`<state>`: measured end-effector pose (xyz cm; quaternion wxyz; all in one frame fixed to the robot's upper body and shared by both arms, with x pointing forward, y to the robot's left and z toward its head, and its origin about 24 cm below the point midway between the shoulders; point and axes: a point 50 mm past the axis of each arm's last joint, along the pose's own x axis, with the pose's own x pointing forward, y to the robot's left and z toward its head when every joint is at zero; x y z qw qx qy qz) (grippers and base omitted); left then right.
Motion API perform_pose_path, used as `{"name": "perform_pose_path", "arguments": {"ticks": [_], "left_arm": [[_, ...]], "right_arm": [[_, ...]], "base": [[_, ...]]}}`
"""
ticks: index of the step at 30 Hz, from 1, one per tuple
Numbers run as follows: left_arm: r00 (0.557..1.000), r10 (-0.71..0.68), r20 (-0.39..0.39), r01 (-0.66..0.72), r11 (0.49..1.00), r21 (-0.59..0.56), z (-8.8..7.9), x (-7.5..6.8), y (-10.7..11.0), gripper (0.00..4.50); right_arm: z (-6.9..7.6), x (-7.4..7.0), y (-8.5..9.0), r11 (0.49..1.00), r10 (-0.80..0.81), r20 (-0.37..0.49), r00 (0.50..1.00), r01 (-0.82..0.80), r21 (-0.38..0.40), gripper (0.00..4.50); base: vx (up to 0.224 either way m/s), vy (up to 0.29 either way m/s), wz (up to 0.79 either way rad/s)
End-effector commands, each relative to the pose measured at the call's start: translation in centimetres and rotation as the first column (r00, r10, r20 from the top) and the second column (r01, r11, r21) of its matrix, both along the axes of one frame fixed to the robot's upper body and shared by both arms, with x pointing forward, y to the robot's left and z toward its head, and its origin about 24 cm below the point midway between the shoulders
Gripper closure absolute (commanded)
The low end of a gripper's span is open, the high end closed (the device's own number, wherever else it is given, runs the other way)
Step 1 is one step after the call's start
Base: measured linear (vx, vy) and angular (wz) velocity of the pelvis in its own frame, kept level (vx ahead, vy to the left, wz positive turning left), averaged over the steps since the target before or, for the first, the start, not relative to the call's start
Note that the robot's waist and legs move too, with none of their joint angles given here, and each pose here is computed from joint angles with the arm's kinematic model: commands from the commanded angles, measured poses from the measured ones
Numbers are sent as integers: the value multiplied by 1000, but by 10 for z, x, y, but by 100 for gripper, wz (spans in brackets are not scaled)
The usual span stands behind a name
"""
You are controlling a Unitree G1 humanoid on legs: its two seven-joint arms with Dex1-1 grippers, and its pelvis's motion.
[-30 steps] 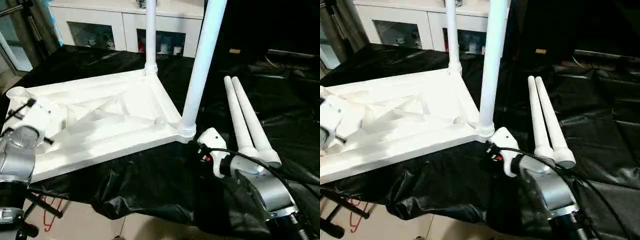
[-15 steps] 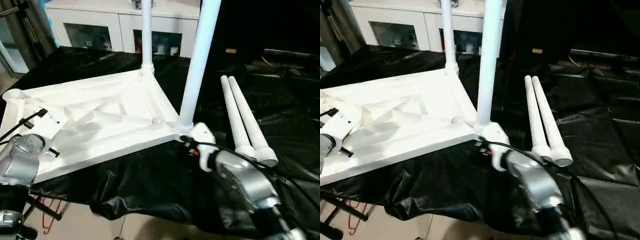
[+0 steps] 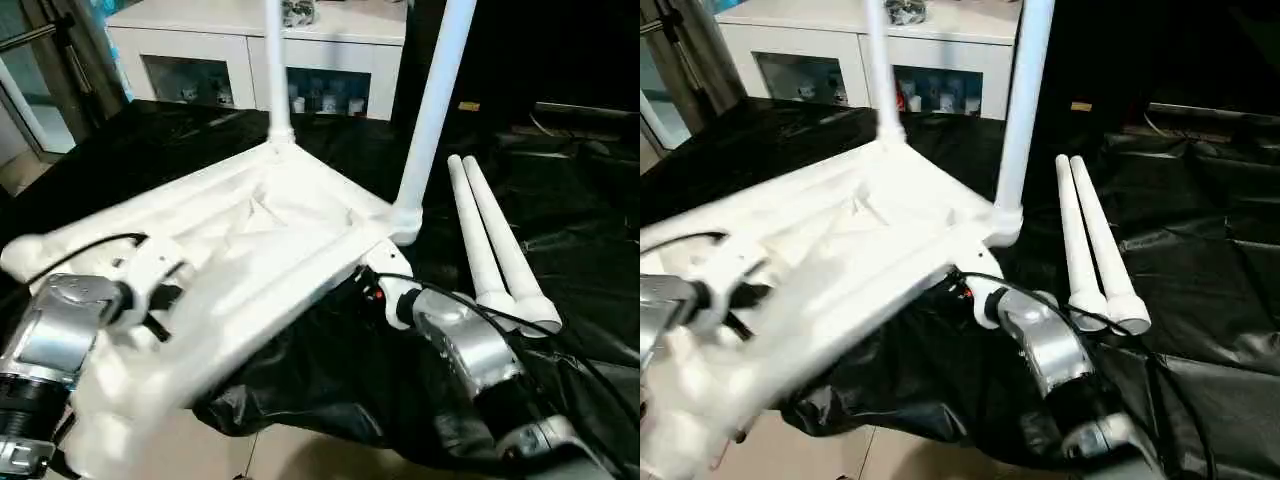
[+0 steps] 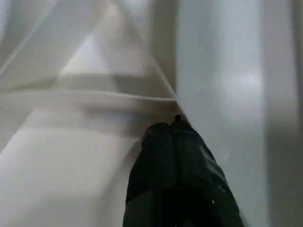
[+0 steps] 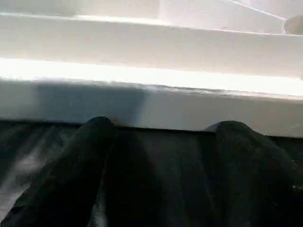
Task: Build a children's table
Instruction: Rotate table base
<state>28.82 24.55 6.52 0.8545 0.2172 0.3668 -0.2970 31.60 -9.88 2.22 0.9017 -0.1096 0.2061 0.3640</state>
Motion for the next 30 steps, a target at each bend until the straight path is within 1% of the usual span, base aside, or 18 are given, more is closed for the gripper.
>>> {"name": "perform_pose_path", "arguments": {"ticks": [1,3,4,5,10,12,15,16,17,18,20,21,23,25,26,28,29,30], "left_arm": [[990,-116,-76,108,989,-96,-9,-6,-25,447],[985,-156,-79,144,980,-139,-7,-3,-36,447],[977,-201,-67,187,967,-175,-5,2,-48,447],[975,-214,-61,200,962,-185,-5,4,-53,447],[952,-306,-27,295,936,-192,0,24,-83,447],[946,-324,-24,313,930,-194,1,26,-88,447],[934,-357,8,353,917,-185,4,37,-103,447],[934,-356,19,354,918,-177,4,41,-105,447],[937,-345,49,348,924,-159,6,49,-109,447],[939,-337,64,343,927,-150,6,52,-110,447],[943,-312,117,326,936,-131,9,64,-114,447],[944,-304,131,320,938,-130,10,66,-115,447],[942,-278,188,300,948,-103,13,74,-119,447],[941,-265,210,291,951,-101,15,77,-120,447],[941,-235,243,269,956,-115,18,81,-124,447],[944,-201,263,249,954,-164,20,85,-130,447],[941,-150,304,223,949,-221,21,90,-141,447],[941,-150,304,223,949,-221,21,90,-141,447]], "right_arm": [[7,7,4,1000,3,34,999,-4,9,62],[7,8,4,1000,1,37,999,-2,10,62],[7,9,4,1000,1,40,999,-2,10,62],[7,9,5,1000,1,41,999,-2,10,62],[6,9,7,1000,9,46,999,-9,9,62],[6,9,7,1000,9,47,999,-10,9,62],[6,11,5,1000,4,54,999,-5,1,62],[6,11,4,1000,3,56,998,-3,0,62],[6,12,4,1000,0,60,998,0,-4,62],[6,12,3,1000,-2,63,998,2,-5,62],[8,14,1,1000,-10,75,997,11,-9,62],[8,14,1,1000,-12,76,997,12,-9,62],[10,15,-1,1000,-19,83,996,20,-9,62],[11,15,-2,1000,-21,85,996,22,-8,62],[12,15,-4,1000,-26,91,995,27,-9,62],[13,15,-7,999,-38,99,994,39,-8,62],[17,16,-12,998,-66,117,991,67,-5,62],[17,16,-12,998,-66,117,991,67,-5,62]], "base": [[0,0,0],[0,0,0],[0,0,0],[0,0,0],[0,0,0],[0,0,0],[0,0,0],[0,0,0],[0,0,0],[0,0,0],[0,0,0],[0,0,0],[0,0,0],[0,0,0],[0,0,0],[0,0,0],[0,0,0],[0,0,0]]}}
